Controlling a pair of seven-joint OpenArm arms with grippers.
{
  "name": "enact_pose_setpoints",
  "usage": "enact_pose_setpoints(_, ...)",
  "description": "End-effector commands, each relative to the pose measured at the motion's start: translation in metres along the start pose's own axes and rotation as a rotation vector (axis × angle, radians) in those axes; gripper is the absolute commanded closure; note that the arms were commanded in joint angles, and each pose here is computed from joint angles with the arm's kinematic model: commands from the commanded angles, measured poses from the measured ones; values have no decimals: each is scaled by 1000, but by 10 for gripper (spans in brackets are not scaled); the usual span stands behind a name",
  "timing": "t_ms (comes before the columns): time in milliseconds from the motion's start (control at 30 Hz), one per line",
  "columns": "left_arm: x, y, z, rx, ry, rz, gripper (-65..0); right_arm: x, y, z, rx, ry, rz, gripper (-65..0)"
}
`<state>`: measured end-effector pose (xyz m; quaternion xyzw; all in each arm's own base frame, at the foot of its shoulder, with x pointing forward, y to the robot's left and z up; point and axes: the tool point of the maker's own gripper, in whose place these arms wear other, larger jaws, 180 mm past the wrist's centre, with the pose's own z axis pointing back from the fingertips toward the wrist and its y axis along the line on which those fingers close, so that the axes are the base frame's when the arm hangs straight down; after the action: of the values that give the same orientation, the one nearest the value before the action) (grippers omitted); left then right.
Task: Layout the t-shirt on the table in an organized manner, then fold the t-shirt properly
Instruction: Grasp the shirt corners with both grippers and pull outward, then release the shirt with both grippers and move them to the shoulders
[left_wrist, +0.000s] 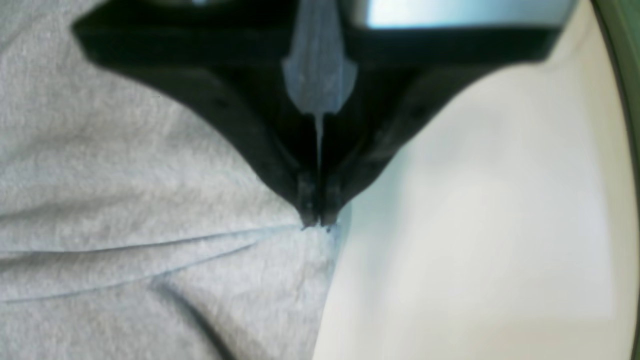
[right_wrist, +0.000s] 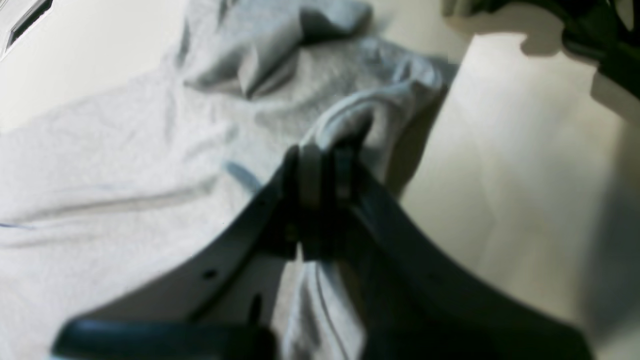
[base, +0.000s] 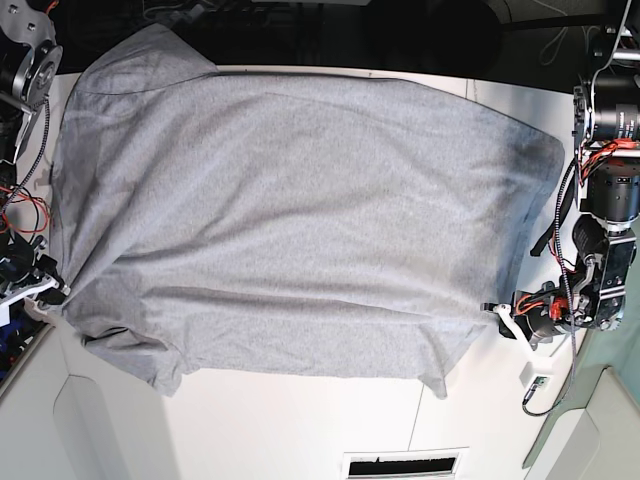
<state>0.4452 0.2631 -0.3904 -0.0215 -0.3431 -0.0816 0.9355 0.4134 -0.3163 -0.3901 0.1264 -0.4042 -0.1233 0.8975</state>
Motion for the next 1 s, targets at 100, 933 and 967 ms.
enact_pose_setpoints(100, 11, 3, 9, -26, 19, 18, -189, 19, -2, 7, 7, -10, 6, -219)
enact_pose_setpoints(933, -156, 19, 50, -183, 274, 96, -273, -145, -40, 84, 10, 262, -56, -229)
enact_pose_setpoints(967, -160, 27, 48, -133, 284, 101, -273, -147, -38, 83, 14, 263, -61, -229)
